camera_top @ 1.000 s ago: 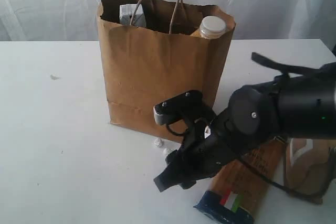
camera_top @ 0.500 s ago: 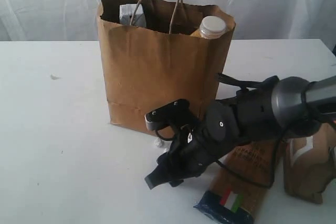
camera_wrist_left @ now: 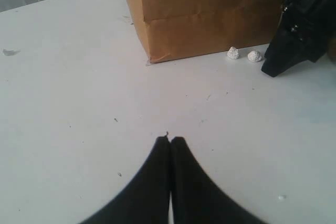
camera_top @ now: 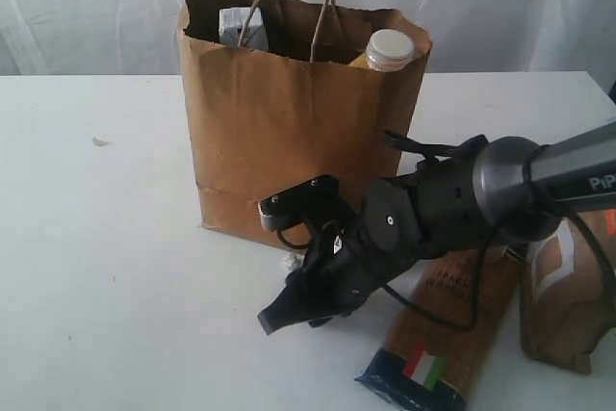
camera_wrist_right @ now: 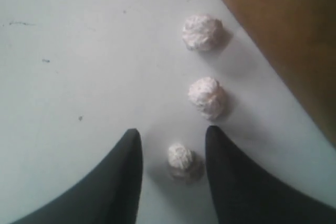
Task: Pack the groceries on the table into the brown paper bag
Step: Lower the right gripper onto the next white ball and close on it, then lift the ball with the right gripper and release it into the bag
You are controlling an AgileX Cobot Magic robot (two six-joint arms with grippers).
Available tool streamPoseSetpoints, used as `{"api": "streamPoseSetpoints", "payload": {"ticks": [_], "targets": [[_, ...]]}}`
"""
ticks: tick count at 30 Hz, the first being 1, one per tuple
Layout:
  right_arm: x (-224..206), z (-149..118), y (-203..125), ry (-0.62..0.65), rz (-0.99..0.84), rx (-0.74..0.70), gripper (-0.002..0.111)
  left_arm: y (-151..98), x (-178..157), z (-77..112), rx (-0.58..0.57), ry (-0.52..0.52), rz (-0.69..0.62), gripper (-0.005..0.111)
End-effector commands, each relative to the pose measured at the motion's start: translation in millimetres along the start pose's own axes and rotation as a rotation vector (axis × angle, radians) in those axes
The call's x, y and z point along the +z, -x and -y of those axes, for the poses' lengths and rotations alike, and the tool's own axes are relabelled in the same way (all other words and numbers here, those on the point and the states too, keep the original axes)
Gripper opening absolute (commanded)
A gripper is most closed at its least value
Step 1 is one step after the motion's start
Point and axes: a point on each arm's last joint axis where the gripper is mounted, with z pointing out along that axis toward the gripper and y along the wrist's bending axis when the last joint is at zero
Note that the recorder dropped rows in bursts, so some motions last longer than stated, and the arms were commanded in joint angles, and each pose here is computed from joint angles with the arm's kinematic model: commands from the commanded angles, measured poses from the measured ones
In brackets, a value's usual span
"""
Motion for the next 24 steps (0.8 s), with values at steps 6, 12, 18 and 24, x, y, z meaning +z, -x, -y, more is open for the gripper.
{"api": "streamPoseSetpoints", "payload": {"ticks": [6, 12, 18, 24], "targets": [[4, -2, -10, 0.019, -0.095, 0.005, 0.023, -2, 0, 0.1, 0.005, 0.0, -0.003, 0.0], [-1, -3, -9, 0.023, -0.093, 0.004, 0.007, -2, 0, 0.1, 0.005, 0.0, -0.003, 0.0], [-32, -7, -2, 0.043, -0.054, -0.007, 0.004, -2, 0, 0.1, 0.005, 0.0, -0.003, 0.0], [-91, -14, 8, 0.058, 0.059, -0.051, 0.004, -2, 0, 0.1, 0.005, 0.0, -0.003, 0.0]]}}
